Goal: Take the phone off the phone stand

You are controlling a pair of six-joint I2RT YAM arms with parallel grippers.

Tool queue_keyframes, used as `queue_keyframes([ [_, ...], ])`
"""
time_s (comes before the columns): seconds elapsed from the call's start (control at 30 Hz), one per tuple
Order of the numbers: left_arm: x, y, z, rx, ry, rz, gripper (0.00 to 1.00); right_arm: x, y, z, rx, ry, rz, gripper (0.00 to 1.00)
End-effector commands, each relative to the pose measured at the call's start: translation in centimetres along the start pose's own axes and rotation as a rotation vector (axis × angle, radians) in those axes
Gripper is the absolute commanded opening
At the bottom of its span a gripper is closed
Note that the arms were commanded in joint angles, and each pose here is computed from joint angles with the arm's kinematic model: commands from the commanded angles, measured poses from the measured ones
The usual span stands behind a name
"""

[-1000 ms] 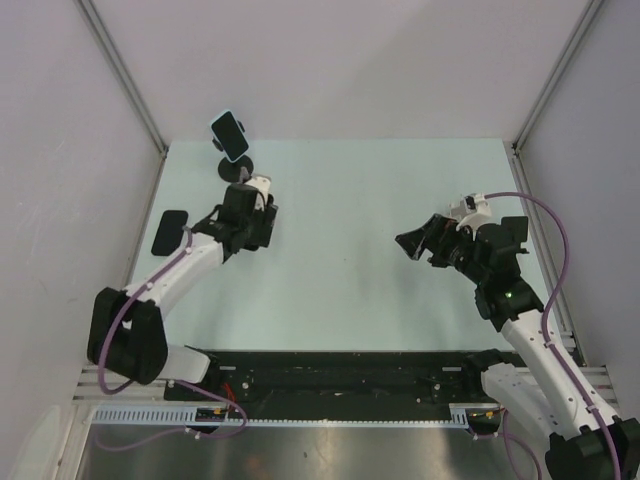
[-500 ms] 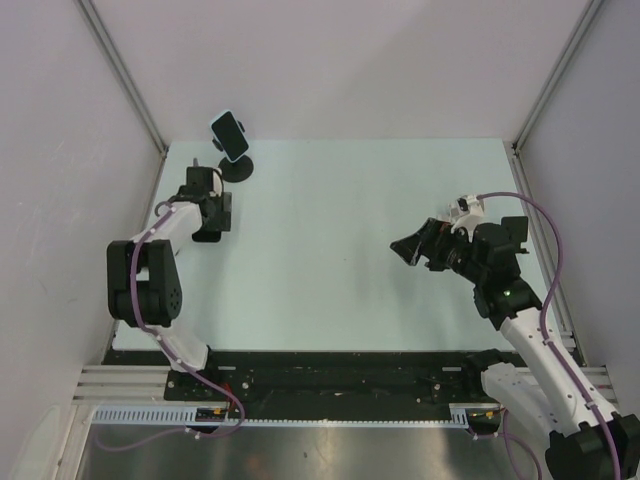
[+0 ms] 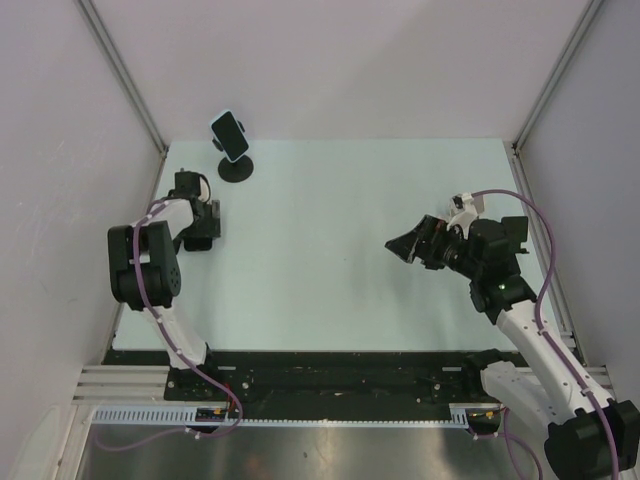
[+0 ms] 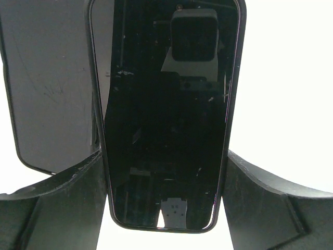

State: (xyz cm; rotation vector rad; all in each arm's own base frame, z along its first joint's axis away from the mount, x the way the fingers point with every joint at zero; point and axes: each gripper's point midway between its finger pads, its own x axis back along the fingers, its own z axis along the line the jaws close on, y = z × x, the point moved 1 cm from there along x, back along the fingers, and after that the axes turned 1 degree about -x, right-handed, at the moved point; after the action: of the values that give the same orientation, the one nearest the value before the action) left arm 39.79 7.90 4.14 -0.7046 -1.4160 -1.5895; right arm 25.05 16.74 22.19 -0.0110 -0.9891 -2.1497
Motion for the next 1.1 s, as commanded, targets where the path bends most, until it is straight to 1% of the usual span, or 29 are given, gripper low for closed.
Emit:
queue_keyframes([
  [0.0,0.1,2.5,0.5,-0.02,-0.004,-0.06,0.32,-0.2,0.4,1.4,-0.003,0.06,-0.004,0.99],
  [0.03,0.1,2.5,0.5,-0.02,-0.004,-0.06,0.34,-0.2,0.4,1.4,-0.005,0.06,-0.004,0.99],
  [0.07,0.1,2.5,0.5,-0.021,-0.003,-0.06,0.38,-0.2,0.3,1.5,-0.005,0.06,0.0,0.99],
  [0.17,-0.1,2.2,0.6,-0.019,0.004,-0.049,0.47,-0.3,0.1,1.5,-0.004,0.06,0.007,0.99],
  [0.23,-0.1,2.0,0.6,-0.012,0.006,-0.041,0.49,-0.4,-0.1,1.6,-0.004,0.062,0.011,0.99],
  [0.33,-0.2,1.9,0.6,-0.007,0.007,-0.035,0.56,-0.5,-0.3,1.5,-0.002,0.059,0.021,0.99],
  [0.37,0.0,2.0,0.6,-0.004,0.007,-0.038,0.61,-0.5,-0.4,1.6,-0.003,0.06,0.022,0.99],
  [0.5,0.2,2.0,0.5,-0.008,0.007,-0.038,0.67,-0.7,-0.6,1.7,0.001,0.064,0.028,0.99],
  [0.53,0.2,2.1,0.6,-0.003,0.01,-0.039,0.71,-0.8,-0.6,1.8,0.001,0.067,0.029,0.99],
  [0.63,0.2,2.0,0.5,0.0,0.005,-0.035,0.77,-0.9,-0.7,1.8,-0.001,0.067,0.034,0.99],
  [0.83,0.4,1.8,0.5,-0.004,0.009,-0.029,0.8,-1.0,-0.8,2.1,-0.002,0.076,0.035,0.99],
  [1.07,0.7,0.7,-0.4,-0.066,-0.007,0.0,0.82,-0.9,-0.6,2.5,0.001,0.094,0.029,0.99],
])
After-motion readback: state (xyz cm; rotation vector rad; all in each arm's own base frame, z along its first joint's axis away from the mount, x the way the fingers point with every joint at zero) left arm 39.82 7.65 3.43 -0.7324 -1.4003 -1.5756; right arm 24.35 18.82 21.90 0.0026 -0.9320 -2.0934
